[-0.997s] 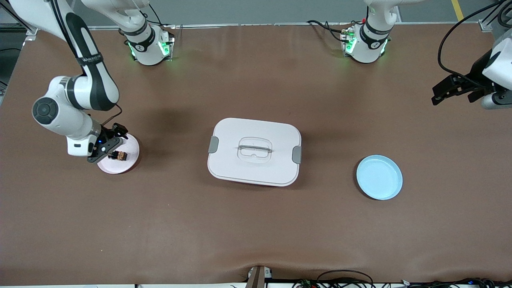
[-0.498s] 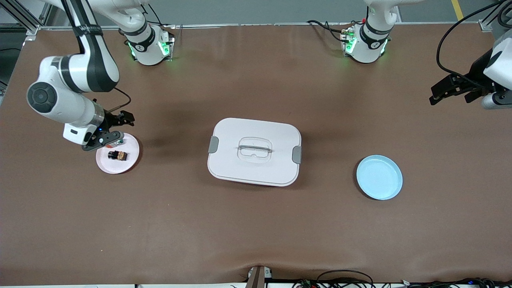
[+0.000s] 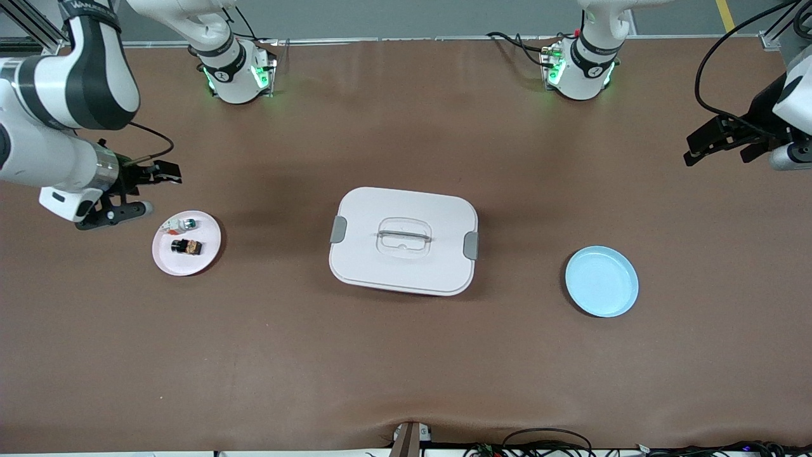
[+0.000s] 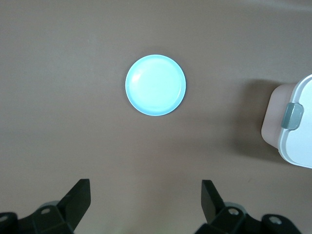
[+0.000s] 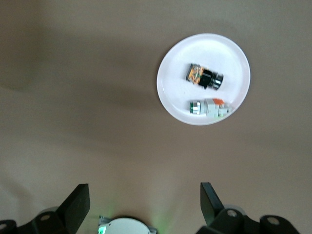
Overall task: Transfer orange switch to right arm and place
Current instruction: 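Open the right gripper and lift it away from the plate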
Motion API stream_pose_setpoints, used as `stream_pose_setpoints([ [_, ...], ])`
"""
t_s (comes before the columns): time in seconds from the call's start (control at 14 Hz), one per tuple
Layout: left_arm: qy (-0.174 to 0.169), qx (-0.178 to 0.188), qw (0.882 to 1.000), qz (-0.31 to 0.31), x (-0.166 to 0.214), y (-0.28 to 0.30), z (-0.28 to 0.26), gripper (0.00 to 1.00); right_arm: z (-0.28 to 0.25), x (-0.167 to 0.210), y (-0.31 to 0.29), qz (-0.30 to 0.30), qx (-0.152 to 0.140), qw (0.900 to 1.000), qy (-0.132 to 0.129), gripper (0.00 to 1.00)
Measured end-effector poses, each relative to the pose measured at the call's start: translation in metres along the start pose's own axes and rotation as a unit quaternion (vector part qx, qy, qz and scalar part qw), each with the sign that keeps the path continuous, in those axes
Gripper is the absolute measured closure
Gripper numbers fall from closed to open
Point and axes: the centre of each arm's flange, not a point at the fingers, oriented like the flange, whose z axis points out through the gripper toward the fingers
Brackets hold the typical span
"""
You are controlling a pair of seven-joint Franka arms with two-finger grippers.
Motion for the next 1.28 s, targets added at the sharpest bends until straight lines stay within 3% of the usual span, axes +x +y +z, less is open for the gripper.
stream_pose_setpoints([
  [0.43,0.000,0.000,1.000,0.001,0.000,0.000,0.000,0.00,-0.046,-0.027,-0.003,0.110,0.003,0.994,-0.005,0.00],
  [1.28,0.003,0.000,1.000,0.010,0.000,0.000,-0.002,0.00,-0.142,-0.044,0.000,0.127,-0.005,0.988,0.085,0.00],
])
